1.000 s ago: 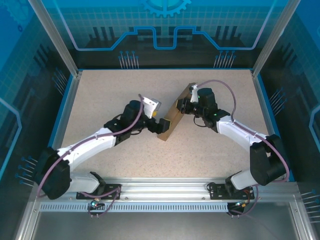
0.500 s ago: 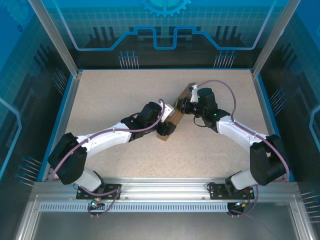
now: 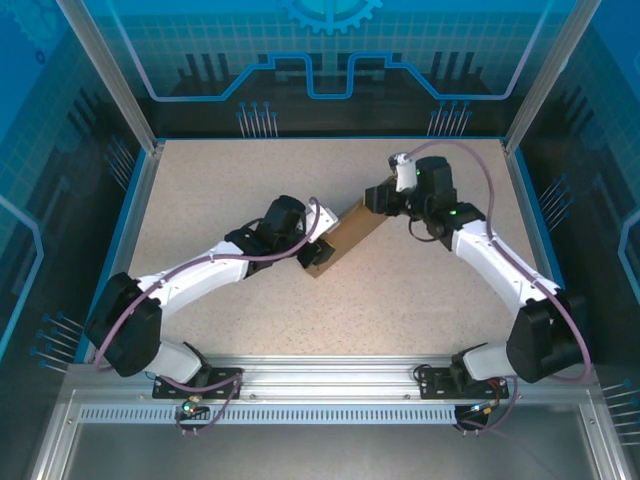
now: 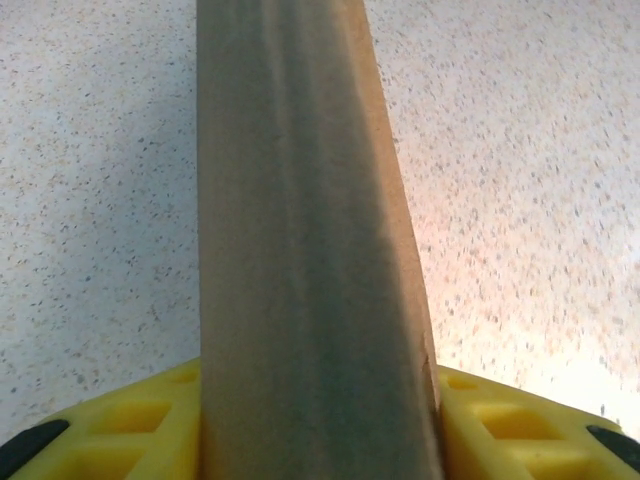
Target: Fold the paper box
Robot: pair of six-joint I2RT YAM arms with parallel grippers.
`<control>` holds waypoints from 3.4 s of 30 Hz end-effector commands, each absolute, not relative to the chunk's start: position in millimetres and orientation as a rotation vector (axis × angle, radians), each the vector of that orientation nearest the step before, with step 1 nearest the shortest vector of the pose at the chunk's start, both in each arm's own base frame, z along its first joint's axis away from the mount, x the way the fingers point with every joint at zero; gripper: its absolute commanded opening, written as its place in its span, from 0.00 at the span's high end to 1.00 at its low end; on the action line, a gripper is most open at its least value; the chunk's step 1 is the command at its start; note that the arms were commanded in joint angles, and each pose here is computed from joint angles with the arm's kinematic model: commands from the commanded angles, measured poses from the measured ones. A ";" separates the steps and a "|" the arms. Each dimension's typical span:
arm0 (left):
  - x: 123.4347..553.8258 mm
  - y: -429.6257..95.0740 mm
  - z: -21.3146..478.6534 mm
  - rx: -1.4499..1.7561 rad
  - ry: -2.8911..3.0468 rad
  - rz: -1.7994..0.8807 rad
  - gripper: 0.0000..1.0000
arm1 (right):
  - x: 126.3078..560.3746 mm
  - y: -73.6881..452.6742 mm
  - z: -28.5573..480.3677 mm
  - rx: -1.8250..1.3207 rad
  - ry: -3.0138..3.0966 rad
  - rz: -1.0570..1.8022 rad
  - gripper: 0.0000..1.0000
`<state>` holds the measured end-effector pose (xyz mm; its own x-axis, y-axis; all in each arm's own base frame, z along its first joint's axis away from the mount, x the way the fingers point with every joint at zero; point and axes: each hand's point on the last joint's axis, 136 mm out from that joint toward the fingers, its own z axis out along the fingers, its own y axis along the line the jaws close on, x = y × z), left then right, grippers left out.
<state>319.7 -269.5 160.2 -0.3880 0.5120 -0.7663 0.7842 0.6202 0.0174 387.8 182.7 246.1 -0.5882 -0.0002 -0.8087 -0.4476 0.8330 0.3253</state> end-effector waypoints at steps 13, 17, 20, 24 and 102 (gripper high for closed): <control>309.5 -234.7 173.2 1.248 1.908 -0.660 0.58 | 393.3 141.9 235.1 -1.025 1.984 0.312 0.50; 311.0 -232.6 171.5 1.249 1.921 -0.653 0.58 | 400.1 135.6 218.6 -1.096 2.058 0.206 0.52; 311.8 -232.8 172.4 1.246 1.918 -0.652 0.58 | 408.7 129.0 211.0 -1.109 2.102 0.134 0.56; 313.4 -234.0 174.7 1.236 1.913 -0.658 0.58 | 414.2 133.1 204.6 -1.134 2.122 0.132 0.67; 327.6 -160.4 199.0 0.434 2.310 -0.383 0.69 | 396.7 130.3 179.3 -0.584 2.466 0.140 0.97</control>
<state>324.6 -163.1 193.4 -0.6507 0.1985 -0.7329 0.4413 0.8843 -0.1523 412.5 131.4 185.5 -0.6891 -0.3614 -0.6281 -0.4366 0.8988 -0.0382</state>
